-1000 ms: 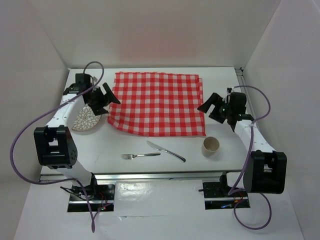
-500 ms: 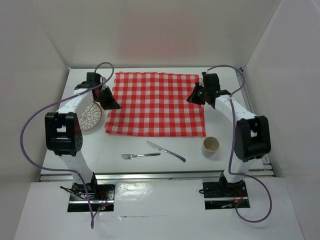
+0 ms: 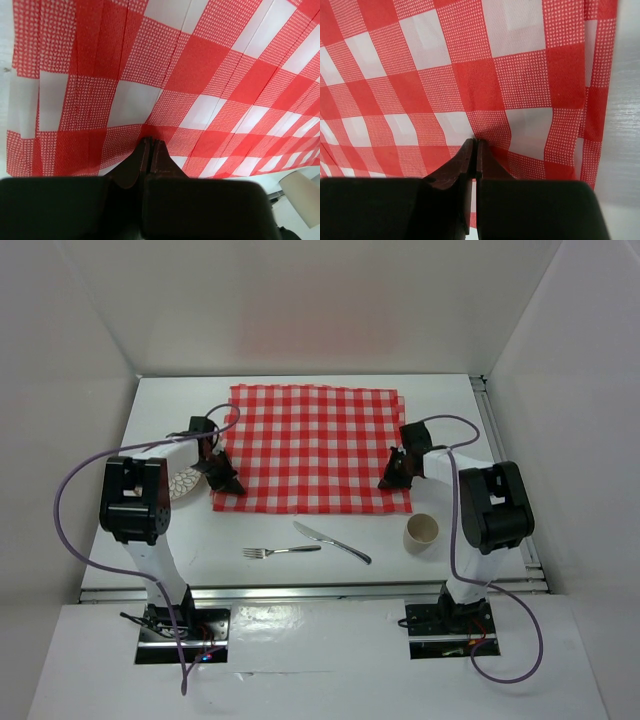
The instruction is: Set the dinner table for one person
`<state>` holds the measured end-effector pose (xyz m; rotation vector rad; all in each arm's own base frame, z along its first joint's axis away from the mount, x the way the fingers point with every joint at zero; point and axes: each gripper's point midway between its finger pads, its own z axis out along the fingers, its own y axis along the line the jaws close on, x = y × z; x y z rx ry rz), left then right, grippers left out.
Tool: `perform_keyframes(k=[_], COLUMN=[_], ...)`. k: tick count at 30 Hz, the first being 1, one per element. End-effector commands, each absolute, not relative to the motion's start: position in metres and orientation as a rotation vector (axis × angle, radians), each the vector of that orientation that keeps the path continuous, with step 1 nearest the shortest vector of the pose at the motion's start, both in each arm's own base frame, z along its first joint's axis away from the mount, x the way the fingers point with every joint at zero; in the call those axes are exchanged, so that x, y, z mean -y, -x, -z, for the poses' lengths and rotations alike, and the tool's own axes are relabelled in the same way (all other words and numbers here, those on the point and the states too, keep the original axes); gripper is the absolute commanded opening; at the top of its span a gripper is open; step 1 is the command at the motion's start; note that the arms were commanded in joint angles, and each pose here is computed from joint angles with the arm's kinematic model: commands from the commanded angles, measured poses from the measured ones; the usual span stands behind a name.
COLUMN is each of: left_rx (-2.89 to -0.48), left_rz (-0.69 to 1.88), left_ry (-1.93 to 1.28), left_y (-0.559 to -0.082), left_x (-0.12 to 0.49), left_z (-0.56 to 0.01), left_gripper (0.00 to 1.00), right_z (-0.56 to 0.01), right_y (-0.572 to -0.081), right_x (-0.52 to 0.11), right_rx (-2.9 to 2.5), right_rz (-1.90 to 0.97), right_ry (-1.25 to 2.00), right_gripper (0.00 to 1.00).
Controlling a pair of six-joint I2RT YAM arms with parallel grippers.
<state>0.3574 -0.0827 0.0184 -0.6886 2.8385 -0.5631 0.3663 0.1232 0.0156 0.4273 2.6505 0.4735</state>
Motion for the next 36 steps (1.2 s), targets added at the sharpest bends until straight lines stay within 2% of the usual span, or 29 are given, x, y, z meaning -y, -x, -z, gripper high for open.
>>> perform_keyframes(k=[1,13,27,30,32,35,36], left_rx=[-2.863,-2.868,-2.793,-2.768,-2.729,-2.654,-2.621], left_rz=[0.481,0.345,0.345,0.354,0.353,0.304,0.292], left_ry=[0.703,0.738,0.713,0.703,0.691,0.681,0.687], left_y=[-0.346,-0.324,-0.324,-0.325,-0.330,-0.341,-0.344], left_x=[0.080,0.065,0.062,0.062,0.061,0.052,0.047], left_z=[-0.007,-0.014,-0.049,-0.067,-0.085,-0.118,-0.130], left_gripper=[0.00,0.00,0.00,0.00,0.00,0.00,0.01], right_z=[-0.005,0.005,-0.017,-0.024,-0.046,-0.090,-0.099], right_y=[-0.354,-0.313,-0.325,-0.332,-0.348,-0.370,-0.374], right_x=[-0.127,-0.122,-0.104,-0.111,-0.123,-0.138,-0.146], right_rx=[-2.668,-2.716,-2.646,-2.643,-2.589,-2.501,-2.485], right_rz=[-0.459,-0.396,-0.267,-0.313,-0.367,-0.441,-0.455], right_ry=[-0.443,-0.470,-0.475,-0.427,-0.374,-0.297,-0.275], right_gripper=[0.00,0.00,0.00,0.12,0.37,0.66,0.70])
